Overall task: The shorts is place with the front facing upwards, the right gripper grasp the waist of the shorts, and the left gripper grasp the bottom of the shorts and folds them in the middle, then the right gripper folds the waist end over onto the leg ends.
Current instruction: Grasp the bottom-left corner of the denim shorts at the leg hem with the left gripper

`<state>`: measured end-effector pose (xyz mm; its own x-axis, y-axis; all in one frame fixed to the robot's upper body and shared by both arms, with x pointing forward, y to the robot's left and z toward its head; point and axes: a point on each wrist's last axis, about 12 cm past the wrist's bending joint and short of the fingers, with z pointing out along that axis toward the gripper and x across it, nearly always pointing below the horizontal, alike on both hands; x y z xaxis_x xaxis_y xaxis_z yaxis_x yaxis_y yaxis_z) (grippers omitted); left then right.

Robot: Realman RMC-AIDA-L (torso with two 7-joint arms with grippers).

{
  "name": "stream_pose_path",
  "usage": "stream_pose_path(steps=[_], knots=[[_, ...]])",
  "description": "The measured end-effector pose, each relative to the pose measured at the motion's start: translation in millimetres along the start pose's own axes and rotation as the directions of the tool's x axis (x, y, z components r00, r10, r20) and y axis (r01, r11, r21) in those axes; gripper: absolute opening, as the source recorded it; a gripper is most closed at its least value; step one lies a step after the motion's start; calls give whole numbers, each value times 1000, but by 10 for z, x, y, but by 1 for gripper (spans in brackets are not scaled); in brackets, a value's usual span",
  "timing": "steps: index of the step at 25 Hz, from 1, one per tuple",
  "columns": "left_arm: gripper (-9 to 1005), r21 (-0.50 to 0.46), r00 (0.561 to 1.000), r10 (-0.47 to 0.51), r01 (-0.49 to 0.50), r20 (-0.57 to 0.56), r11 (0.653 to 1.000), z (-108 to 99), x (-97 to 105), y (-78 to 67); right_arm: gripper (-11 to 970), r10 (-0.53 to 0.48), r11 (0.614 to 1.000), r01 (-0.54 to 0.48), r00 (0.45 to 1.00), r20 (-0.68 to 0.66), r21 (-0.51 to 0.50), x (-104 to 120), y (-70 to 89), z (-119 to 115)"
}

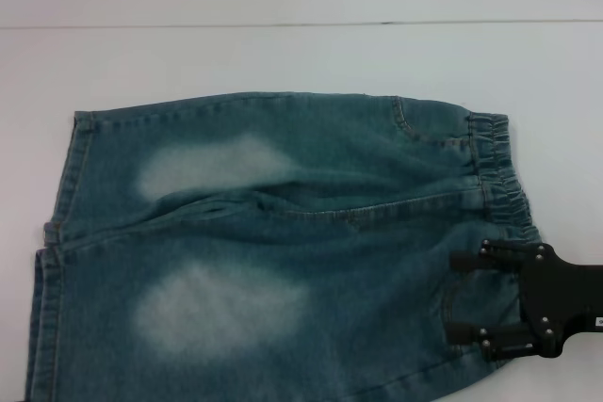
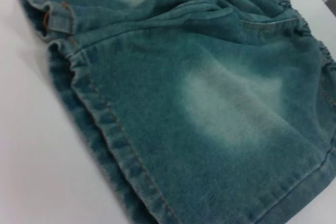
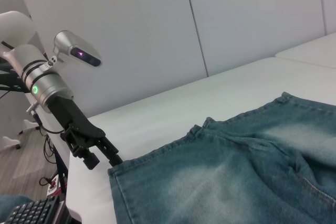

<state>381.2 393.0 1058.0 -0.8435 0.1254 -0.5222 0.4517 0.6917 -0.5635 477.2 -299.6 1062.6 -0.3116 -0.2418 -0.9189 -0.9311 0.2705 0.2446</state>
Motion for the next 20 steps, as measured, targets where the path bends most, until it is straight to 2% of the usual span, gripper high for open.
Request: stream_pose_path(steps=[9, 20], knots=[[877, 43, 1000, 15, -15, -1, 999, 21, -64, -39, 909, 0, 1000, 0, 1000, -1, -1, 1, 1, 1], [875, 30, 1000, 3, -2, -13, 1000, 25, -58, -22, 907, 6, 1000, -6, 1000, -2, -1, 6, 4, -1]])
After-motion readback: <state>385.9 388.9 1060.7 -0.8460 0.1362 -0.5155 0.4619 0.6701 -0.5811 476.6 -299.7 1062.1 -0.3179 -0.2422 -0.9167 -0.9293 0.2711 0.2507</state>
